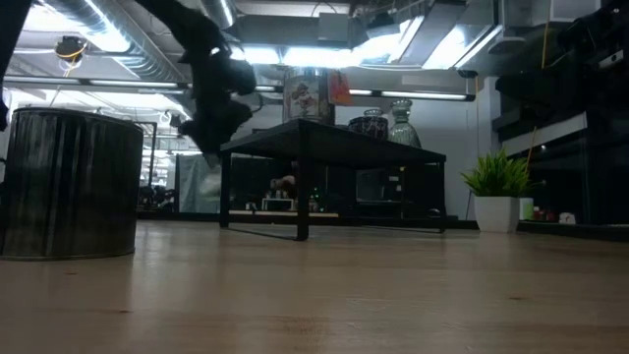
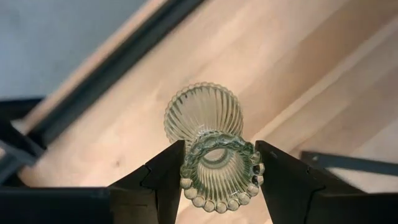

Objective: Pick & Place candle stick holders
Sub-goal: Put the green glass candle holder on the shelf aligned with the green glass candle holders

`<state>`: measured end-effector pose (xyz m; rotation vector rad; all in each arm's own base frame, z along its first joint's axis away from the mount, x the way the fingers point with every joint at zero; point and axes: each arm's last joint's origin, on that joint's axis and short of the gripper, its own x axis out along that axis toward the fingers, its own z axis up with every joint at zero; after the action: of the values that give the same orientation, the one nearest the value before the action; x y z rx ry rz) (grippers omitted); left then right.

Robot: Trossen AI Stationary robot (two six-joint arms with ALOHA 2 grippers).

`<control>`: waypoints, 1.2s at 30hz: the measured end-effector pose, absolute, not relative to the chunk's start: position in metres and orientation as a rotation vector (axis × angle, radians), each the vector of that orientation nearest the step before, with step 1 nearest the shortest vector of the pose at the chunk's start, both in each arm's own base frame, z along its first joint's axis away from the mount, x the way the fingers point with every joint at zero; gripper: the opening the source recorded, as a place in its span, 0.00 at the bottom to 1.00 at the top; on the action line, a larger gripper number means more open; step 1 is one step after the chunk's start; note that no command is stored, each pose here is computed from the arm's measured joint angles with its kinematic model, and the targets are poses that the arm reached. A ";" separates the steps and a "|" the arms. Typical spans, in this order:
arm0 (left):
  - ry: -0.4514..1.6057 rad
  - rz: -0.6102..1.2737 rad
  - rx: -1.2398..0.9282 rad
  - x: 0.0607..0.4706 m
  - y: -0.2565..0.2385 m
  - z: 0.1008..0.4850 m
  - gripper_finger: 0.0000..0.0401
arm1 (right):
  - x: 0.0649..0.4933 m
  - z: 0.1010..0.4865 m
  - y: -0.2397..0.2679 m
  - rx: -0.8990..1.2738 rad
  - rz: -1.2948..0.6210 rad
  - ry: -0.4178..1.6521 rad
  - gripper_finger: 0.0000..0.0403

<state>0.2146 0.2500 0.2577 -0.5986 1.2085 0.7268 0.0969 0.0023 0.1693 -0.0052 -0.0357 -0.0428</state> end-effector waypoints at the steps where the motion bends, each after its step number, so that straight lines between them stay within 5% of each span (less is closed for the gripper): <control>1: 1.221 0.730 -0.610 0.212 0.250 0.253 0.44 | 0.097 0.169 0.002 -0.005 -0.042 -0.036 0.00; 13: 1.276 0.734 -0.659 0.203 0.243 0.216 0.44 | 0.097 0.169 0.002 -0.005 -0.043 -0.035 0.00; 36: 1.260 0.757 -0.691 0.198 0.245 0.204 0.45 | 0.097 0.169 0.002 -0.005 -0.042 -0.036 0.00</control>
<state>0.1978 0.2454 0.2036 -0.6912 1.2601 0.7568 0.0969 0.0023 0.1693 -0.0050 -0.0356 -0.0425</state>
